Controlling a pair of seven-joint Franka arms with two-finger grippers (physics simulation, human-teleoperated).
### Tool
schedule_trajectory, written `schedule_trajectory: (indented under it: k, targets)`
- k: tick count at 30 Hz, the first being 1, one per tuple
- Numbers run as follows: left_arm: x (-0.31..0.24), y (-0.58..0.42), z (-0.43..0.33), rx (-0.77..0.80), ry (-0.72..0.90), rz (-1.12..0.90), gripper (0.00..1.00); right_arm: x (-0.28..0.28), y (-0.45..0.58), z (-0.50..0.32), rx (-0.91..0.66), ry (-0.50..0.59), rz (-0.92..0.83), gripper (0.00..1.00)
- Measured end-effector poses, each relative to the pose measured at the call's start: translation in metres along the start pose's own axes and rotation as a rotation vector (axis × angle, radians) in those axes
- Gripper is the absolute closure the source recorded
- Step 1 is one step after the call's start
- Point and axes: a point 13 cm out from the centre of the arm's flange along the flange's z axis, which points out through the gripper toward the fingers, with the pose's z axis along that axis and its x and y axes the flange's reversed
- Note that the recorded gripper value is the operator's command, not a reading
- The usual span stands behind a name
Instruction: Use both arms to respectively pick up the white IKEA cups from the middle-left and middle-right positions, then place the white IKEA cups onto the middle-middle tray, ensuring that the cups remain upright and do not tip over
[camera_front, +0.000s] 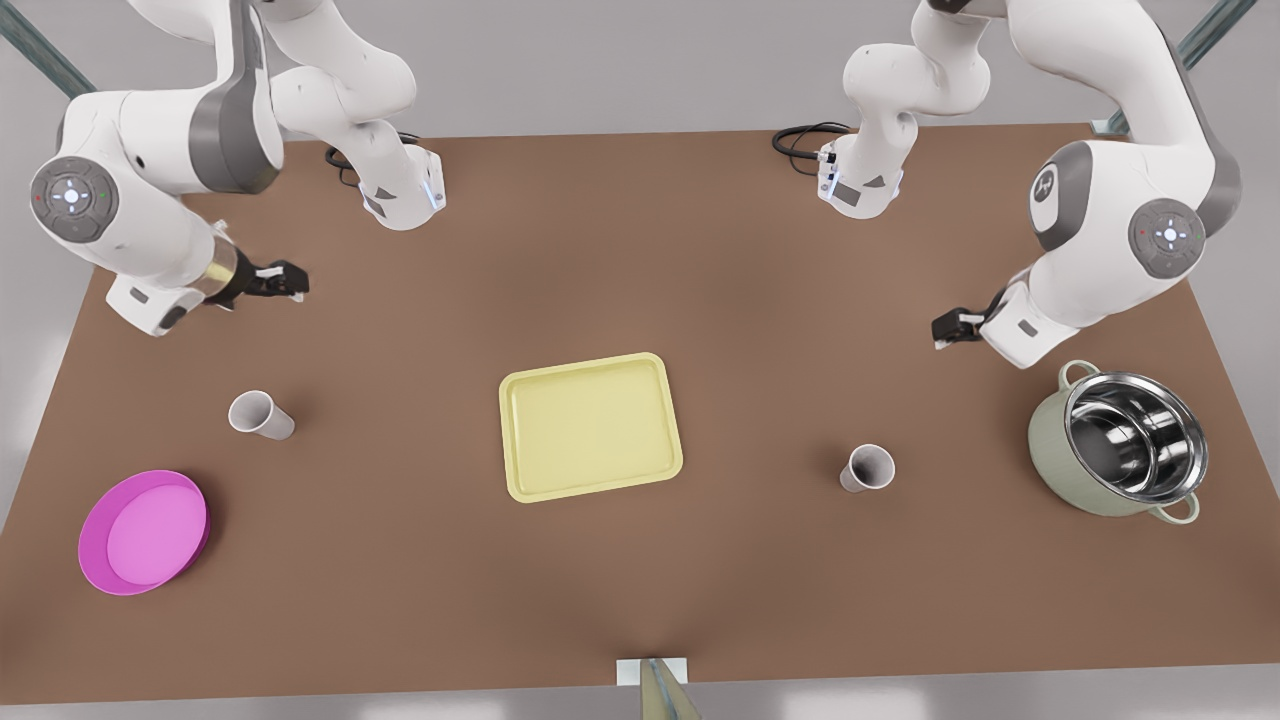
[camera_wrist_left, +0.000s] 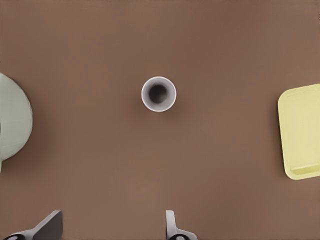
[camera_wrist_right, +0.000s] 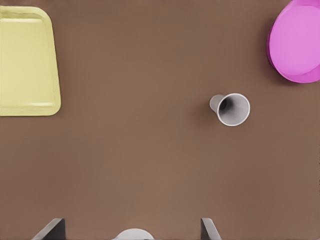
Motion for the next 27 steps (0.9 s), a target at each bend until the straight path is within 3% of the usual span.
schedule_trajectory:
  k: [3, 9, 16, 27]
  targets:
    - [-0.010, 0.001, 0.007, 0.002, -0.011, -0.010, 0.00, -0.013, -0.014, 0.006, -0.010, -0.024, 0.007, 0.00]
    - [-0.079, 0.008, 0.145, 0.029, 0.057, -0.062, 0.00, -0.066, -0.066, 0.088, -0.005, 0.059, 0.057, 0.00]
    - [-0.136, 0.009, 0.207, 0.055, -0.079, -0.086, 0.00, -0.101, -0.165, 0.201, -0.038, 0.097, 0.144, 0.00]
    - [-0.138, 0.014, 0.285, 0.056, -0.085, -0.094, 0.00, -0.110, -0.216, 0.278, -0.118, 0.007, 0.141, 0.00]
